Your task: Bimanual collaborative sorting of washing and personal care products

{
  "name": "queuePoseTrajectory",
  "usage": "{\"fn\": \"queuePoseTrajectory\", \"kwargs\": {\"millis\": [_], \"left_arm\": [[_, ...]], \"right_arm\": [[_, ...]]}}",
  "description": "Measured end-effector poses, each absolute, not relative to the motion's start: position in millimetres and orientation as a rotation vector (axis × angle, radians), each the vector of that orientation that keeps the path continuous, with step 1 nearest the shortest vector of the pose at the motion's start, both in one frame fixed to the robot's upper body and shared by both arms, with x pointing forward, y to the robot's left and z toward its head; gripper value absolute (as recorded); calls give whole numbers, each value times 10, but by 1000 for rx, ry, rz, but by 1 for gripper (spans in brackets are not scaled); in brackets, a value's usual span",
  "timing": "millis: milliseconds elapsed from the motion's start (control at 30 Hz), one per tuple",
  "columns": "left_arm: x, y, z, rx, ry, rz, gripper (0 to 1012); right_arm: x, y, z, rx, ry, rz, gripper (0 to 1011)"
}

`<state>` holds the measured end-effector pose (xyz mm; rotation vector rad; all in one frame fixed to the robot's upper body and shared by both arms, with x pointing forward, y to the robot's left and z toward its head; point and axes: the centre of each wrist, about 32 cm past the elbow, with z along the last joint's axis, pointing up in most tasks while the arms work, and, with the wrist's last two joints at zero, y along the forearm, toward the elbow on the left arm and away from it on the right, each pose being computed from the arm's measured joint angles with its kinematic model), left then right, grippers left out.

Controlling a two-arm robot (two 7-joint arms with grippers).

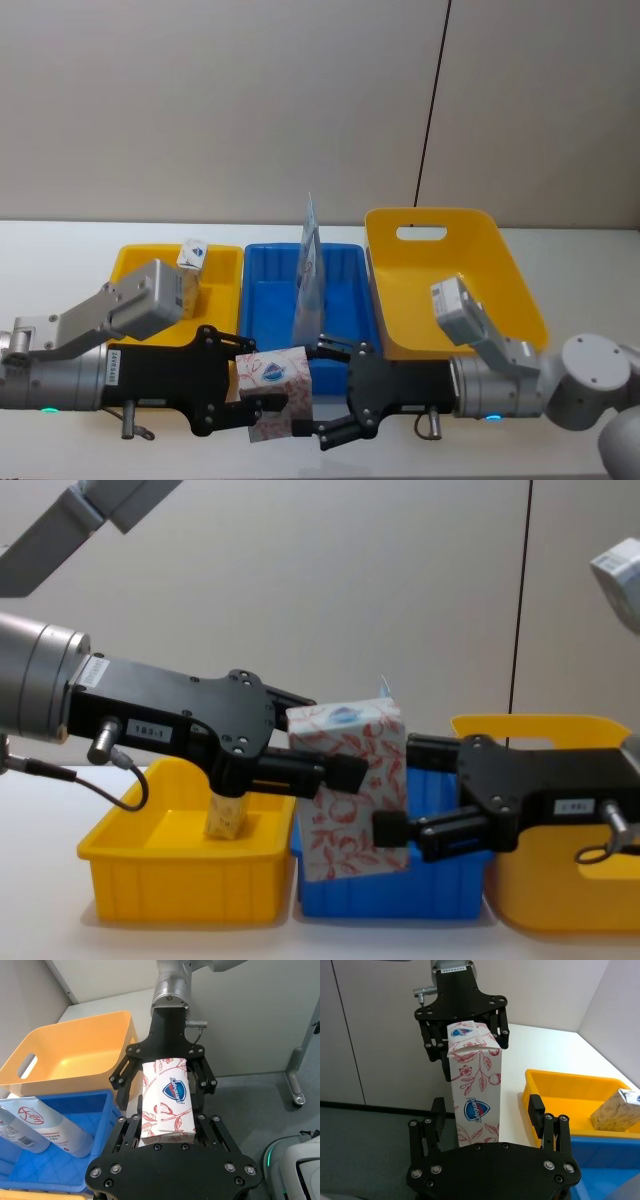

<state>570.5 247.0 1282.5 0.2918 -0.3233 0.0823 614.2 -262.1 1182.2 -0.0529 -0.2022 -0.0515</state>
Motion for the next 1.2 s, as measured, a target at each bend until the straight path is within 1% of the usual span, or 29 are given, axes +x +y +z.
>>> {"fn": "queuePoseTrajectory", "kwargs": {"millis": [533,667,700,800,933,1033,1067,1100,1167,1200], "left_arm": [[5705,2469,12825,292,-323,82,400],[5705,2469,12825,292,-323,82,400],[5705,2469,12825,292,-323,82,400],[5705,2469,12825,292,-323,82,400],[5705,2470,12825,292,-323,82,400],[5705,2470,12825,292,-323,83,400],[5705,2470,12825,292,-323,83,400],[5705,2470,12825,292,-323,83,399],[5705,2470,12825,292,-323,83,399],[5705,2471,12826,291,-324,83,399]], "right_arm": [[6132,-2421,11739,-69,-184,-53,991],[6130,-2375,11729,-72,-186,-49,916],[6129,-2367,11727,-72,-187,-48,869],[6128,-2349,11724,-73,-190,-48,816],[6124,-2324,11721,-73,-195,-52,664],[6123,-2314,11727,-73,-197,-54,611],[6120,-2306,11730,-72,-199,-56,541],[6118,-2303,11731,-71,-199,-57,526],[6109,-2297,11730,-71,-200,-58,447],[6106,-2296,11731,-71,-201,-59,430]]}}
